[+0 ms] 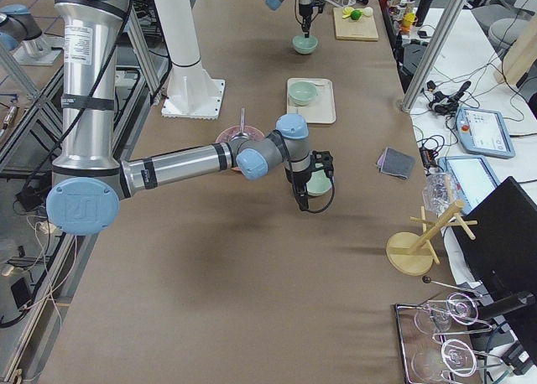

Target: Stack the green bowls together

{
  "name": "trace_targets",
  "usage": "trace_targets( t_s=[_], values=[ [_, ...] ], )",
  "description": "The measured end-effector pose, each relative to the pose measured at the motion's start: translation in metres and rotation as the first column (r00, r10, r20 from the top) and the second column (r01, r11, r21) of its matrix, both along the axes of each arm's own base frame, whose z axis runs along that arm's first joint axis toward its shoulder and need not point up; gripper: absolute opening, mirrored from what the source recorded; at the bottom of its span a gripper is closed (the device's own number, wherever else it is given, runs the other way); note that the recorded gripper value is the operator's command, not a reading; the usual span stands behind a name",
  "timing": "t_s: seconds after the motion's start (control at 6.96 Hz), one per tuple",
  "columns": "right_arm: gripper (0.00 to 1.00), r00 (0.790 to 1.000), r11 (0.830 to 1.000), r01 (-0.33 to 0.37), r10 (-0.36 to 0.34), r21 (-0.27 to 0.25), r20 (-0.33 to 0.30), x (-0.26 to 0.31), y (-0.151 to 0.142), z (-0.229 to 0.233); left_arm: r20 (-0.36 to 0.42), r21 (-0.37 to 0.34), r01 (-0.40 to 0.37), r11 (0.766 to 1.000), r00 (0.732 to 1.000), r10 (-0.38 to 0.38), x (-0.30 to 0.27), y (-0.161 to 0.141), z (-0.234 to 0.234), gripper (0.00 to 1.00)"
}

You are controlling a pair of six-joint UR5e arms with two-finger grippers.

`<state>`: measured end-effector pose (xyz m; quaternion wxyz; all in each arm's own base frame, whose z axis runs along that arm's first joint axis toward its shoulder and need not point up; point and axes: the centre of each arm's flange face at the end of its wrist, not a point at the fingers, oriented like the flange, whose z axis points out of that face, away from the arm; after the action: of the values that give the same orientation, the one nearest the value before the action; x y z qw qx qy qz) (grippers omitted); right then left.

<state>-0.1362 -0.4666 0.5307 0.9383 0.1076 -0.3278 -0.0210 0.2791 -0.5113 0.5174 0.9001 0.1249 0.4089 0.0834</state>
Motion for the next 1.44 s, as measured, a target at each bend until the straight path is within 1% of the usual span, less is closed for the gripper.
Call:
trace_targets(
  t_s=[0.14,0.29,0.43,0.72,0.86,1.01,1.15,1.29,1.44],
  values=[
    [1.00,1.000,1.000,0.001,-0.001,0.000,-0.001,0.000,0.000,0.000,-0.004,0.005,0.000,1.000,1.000,0.000,0.000,0.000,-0.004,0.00],
    [1.00,1.000,1.000,0.002,-0.002,0.001,-0.002,-0.001,0.001,0.001,-0.021,0.023,-0.002,1.000,1.000,0.002,0.002,-0.002,-0.018,0.00],
    [1.00,1.000,1.000,0.005,-0.005,0.004,-0.002,-0.001,0.001,0.000,-0.049,0.042,-0.009,0.999,0.999,0.011,0.009,-0.009,-0.047,0.00],
    [1.00,1.000,1.000,0.007,-0.007,0.003,-0.002,-0.002,0.001,0.000,-0.094,0.048,-0.021,0.999,0.995,0.026,0.032,-0.033,-0.122,0.00],
    [1.00,1.000,1.000,0.010,-0.010,0.002,-0.002,-0.003,0.001,0.000,-0.122,0.033,-0.018,0.999,0.992,0.022,0.053,-0.038,-0.161,0.00],
    [1.00,1.000,1.000,0.012,-0.012,0.002,-0.001,-0.005,0.002,0.000,-0.152,-0.002,-0.015,1.000,0.988,0.014,0.082,-0.035,-0.200,0.00],
    [1.00,1.000,1.000,0.014,-0.014,0.003,0.000,-0.006,0.002,0.000,-0.161,-0.045,-0.005,0.999,0.987,-0.002,0.116,-0.029,-0.242,0.00],
    [1.00,1.000,1.000,0.015,-0.015,0.004,0.000,-0.006,0.002,-0.001,-0.147,-0.076,0.013,0.997,0.989,-0.024,0.145,-0.025,-0.277,0.00],
    [1.00,1.000,1.000,0.015,-0.015,0.004,0.000,-0.006,0.002,-0.001,-0.132,-0.100,0.027,0.995,0.990,-0.041,0.168,-0.024,-0.300,0.00]
  ],
)
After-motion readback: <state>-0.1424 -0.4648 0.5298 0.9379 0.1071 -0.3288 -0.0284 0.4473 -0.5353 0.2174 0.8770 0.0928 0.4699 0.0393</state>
